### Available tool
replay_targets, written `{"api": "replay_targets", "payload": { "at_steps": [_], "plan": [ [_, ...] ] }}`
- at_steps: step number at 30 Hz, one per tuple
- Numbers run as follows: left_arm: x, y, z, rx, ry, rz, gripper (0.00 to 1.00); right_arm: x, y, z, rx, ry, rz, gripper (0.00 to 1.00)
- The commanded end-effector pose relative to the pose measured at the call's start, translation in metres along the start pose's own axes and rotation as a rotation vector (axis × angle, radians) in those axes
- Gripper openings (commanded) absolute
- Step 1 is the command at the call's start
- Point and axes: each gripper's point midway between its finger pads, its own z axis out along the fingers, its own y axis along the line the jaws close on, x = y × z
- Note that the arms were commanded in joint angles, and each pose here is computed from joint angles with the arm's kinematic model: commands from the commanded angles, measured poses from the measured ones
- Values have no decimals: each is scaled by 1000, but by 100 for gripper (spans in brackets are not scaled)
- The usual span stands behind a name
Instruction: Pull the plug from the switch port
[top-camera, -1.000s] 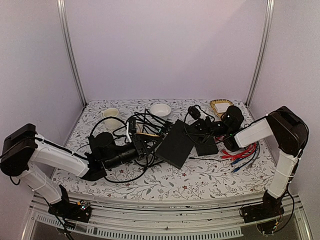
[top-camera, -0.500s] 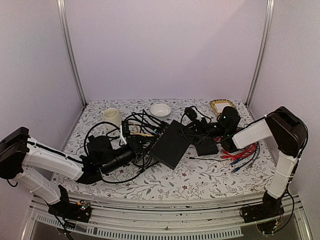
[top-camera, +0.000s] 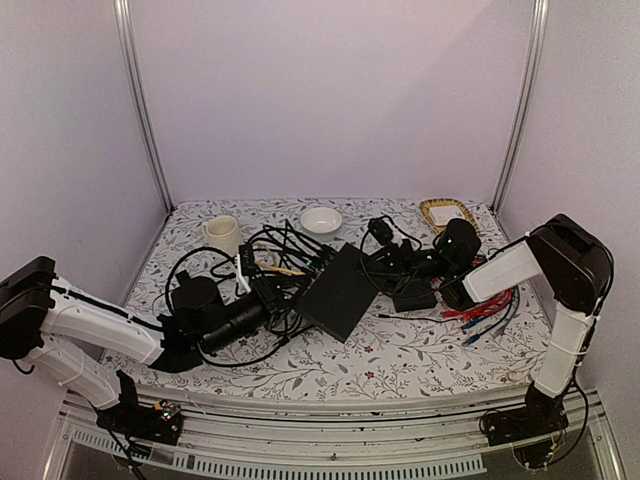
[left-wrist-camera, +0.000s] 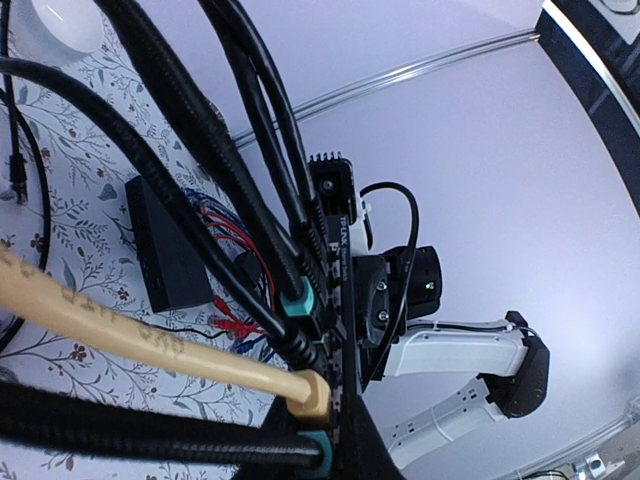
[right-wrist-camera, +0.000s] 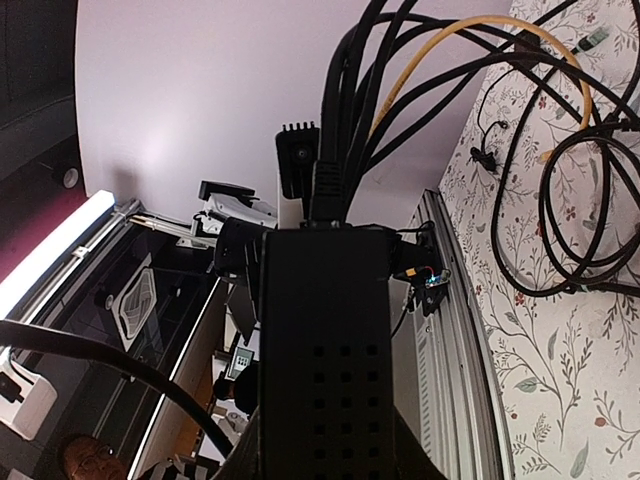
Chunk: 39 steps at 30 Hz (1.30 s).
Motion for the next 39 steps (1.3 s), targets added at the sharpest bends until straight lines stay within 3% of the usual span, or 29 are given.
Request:
{"api": "replay_targets", "payload": {
  "at_steps": [1,39],
  "plan": [
    [-87,20,-29,-107,-401,20,0,12,14,-28,-34,81,-88,2],
    [-66,23,-45,-21,-184,142,0,21,25,-47,-28,107,-100,2]
  ]
}}
